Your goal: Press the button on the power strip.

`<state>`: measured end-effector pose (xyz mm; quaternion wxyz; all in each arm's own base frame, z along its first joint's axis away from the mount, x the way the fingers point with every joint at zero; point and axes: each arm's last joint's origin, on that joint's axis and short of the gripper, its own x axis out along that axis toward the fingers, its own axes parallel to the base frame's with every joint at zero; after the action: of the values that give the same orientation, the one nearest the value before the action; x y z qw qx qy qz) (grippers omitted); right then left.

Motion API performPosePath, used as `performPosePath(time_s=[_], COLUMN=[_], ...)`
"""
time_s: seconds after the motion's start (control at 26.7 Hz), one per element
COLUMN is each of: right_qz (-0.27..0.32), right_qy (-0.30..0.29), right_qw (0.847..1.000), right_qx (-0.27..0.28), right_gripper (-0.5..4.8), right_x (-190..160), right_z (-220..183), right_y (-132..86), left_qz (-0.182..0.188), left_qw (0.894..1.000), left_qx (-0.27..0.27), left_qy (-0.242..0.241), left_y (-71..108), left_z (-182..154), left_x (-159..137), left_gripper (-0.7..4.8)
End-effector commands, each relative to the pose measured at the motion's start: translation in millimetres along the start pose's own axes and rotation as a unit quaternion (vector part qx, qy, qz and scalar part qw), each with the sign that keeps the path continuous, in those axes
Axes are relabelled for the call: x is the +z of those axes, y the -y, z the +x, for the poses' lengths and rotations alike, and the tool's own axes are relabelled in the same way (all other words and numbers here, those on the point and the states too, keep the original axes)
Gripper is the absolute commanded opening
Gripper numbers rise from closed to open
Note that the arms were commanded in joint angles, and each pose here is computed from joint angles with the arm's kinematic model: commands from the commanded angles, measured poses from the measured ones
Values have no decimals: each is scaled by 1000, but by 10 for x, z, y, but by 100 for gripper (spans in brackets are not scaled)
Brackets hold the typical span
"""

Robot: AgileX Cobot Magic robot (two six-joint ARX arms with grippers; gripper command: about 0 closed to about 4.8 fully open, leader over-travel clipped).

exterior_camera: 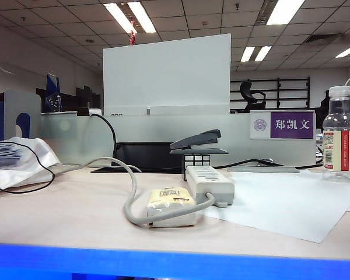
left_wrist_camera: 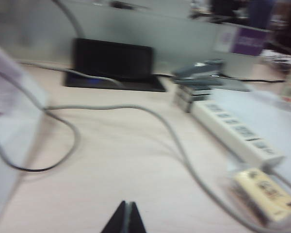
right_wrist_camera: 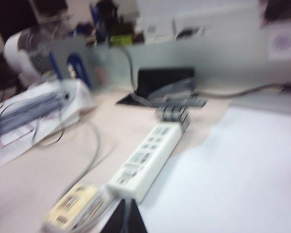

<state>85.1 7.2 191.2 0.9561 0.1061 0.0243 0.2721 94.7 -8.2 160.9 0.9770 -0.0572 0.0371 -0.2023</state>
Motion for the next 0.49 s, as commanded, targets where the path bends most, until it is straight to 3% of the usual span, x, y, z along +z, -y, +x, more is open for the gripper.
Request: performPosePath(time_s=[0.04, 0.26, 0.49], right_qz=[-3, 6, 18], right_qy=[-9, -63, -87], right_qw=[1000, 998, 996], right_qx=[26, 17, 14], right_gripper=[3, 3, 3], right_x=[9, -108, -148], right_z=[-6, 15, 42], right_y=[-25, 19, 51], left_qz=[-8, 2, 22], left_qw=[1000, 999, 997], left_qx=[-18, -21, -65], left_qy=[11, 29, 36], left_y=[22, 71, 147], left_z=[-13, -61, -78], left_x=[65, 304, 718], left_gripper=[-3, -3, -3])
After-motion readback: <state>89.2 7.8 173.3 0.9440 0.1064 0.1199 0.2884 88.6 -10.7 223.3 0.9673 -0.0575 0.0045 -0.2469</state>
